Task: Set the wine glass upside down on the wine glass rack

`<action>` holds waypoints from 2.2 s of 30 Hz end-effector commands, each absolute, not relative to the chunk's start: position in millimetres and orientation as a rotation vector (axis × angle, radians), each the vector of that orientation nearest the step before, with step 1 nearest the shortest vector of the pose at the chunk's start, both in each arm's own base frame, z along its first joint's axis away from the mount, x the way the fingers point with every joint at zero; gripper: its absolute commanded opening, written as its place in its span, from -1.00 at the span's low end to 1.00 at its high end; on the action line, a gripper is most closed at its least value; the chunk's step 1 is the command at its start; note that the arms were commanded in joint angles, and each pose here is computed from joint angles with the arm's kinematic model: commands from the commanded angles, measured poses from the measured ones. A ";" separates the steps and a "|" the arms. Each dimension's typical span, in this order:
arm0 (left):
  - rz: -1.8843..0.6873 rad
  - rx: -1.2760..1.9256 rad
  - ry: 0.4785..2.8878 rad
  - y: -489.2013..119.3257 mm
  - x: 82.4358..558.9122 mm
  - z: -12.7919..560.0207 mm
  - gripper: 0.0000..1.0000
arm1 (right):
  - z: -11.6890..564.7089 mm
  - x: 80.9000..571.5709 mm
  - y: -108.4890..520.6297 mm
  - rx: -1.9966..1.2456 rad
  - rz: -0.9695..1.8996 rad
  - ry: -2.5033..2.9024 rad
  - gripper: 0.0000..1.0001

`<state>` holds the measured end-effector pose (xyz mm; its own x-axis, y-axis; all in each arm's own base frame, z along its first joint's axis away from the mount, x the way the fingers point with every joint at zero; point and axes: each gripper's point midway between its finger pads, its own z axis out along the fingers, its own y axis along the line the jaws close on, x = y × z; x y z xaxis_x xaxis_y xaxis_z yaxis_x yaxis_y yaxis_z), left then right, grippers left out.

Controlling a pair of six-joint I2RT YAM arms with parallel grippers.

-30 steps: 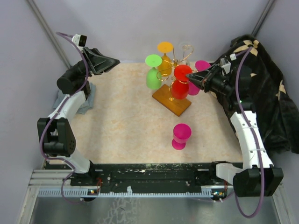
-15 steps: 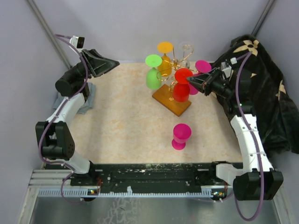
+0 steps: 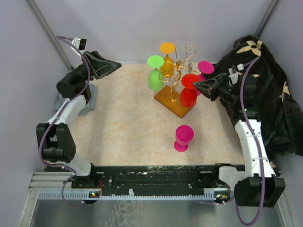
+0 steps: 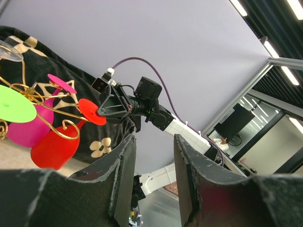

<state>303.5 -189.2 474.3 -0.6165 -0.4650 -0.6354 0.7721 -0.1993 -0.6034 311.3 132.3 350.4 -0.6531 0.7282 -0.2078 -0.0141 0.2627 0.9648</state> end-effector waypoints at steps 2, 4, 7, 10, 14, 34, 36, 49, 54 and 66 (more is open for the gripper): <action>-1.863 0.468 1.186 -188.0 287.5 480.4 -0.12 | 355.6 315.8 129.0 0.581 1.415 1.847 -1.00; -1.865 0.467 1.187 -188.5 286.9 480.2 -0.13 | 352.1 317.1 129.2 0.584 1.413 1.852 -1.00; -1.864 0.465 1.186 -188.0 287.0 480.0 -0.12 | 344.4 318.7 128.7 0.589 1.404 1.870 -1.00; -1.863 0.467 1.186 -188.0 286.3 480.4 -0.12 | 340.5 316.7 129.7 0.586 1.411 1.877 -0.95; -1.861 0.468 1.186 -188.1 286.4 480.9 -0.13 | 346.7 311.9 129.1 0.568 1.401 1.861 -0.63; -1.827 0.442 1.249 -191.5 303.6 460.4 -0.14 | 347.8 245.1 109.8 0.410 1.040 1.972 -0.21; -1.816 0.437 1.269 -194.3 308.1 454.5 -0.14 | 339.0 239.4 106.5 0.396 0.988 2.007 -0.22; -1.715 0.441 1.422 -228.5 331.1 422.3 -0.16 | 259.9 197.2 107.7 0.288 0.776 2.312 -0.32; -1.713 0.446 1.418 -230.5 329.6 421.6 -0.16 | 239.9 187.9 120.0 0.209 0.692 2.400 -0.34; -1.695 0.460 1.419 -230.5 327.6 420.2 -0.16 | 207.9 186.6 125.6 0.097 0.436 2.522 -0.33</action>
